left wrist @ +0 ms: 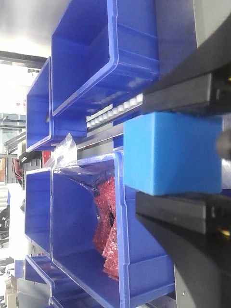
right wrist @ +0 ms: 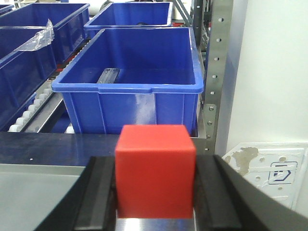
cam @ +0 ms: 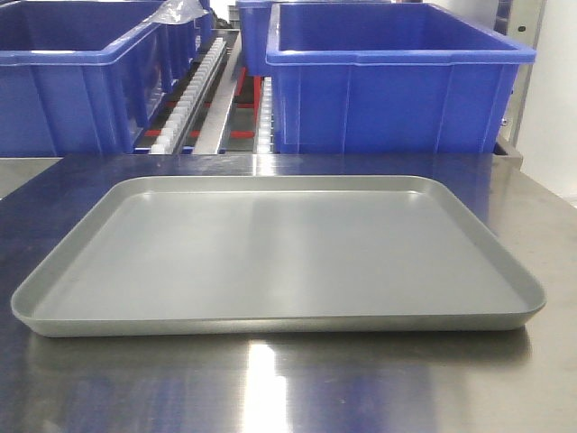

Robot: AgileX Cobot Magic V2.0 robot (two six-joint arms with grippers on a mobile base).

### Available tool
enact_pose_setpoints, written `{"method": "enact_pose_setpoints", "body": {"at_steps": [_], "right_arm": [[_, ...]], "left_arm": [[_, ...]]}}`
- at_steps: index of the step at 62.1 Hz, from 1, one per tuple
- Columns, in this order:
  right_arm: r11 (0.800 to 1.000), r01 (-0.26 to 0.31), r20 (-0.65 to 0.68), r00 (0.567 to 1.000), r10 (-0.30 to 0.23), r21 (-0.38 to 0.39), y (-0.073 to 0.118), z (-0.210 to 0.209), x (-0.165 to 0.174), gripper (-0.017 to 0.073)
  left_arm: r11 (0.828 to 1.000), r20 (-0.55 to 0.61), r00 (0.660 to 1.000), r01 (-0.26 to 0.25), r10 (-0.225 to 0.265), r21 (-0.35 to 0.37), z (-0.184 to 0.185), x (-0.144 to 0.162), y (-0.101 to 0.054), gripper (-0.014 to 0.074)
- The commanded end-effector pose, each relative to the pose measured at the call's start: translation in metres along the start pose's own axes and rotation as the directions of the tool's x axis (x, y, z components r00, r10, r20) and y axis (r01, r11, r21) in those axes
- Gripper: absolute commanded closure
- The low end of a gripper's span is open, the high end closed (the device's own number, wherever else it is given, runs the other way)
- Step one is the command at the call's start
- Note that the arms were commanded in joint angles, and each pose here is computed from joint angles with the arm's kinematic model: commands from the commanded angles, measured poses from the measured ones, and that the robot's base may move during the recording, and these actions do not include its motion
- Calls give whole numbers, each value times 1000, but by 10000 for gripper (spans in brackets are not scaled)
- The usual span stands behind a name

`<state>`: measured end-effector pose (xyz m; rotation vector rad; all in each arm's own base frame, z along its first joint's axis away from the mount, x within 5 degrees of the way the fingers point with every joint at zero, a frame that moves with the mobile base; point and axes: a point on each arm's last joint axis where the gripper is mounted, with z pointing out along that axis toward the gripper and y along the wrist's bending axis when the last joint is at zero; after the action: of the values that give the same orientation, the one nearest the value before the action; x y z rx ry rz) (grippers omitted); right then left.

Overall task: Sort and place red and blue blocks on shelf
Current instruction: 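Back the base away from the table, holding both cubes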

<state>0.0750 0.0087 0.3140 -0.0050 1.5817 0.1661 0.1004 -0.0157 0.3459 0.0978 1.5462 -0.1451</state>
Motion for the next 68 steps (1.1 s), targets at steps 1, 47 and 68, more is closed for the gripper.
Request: {"method": "enact_pose_setpoints", "body": {"at_steps": [1,47,68], "right_arm": [[1000,9,107,994,-9,9,0,-1,-16,197],[1000,9,107,994,-9,9,0,-1,-16,197],[1000,9,107,994,-9,9,0,-1,-16,197]], "left_arm": [[1000,118,993,1,-1,4,-1,-18,-1,405],[1000,118,993,1,-1,4,-1,-18,-1,405],[1000,118,993,1,-1,4,-1,-18,-1,405]]}}
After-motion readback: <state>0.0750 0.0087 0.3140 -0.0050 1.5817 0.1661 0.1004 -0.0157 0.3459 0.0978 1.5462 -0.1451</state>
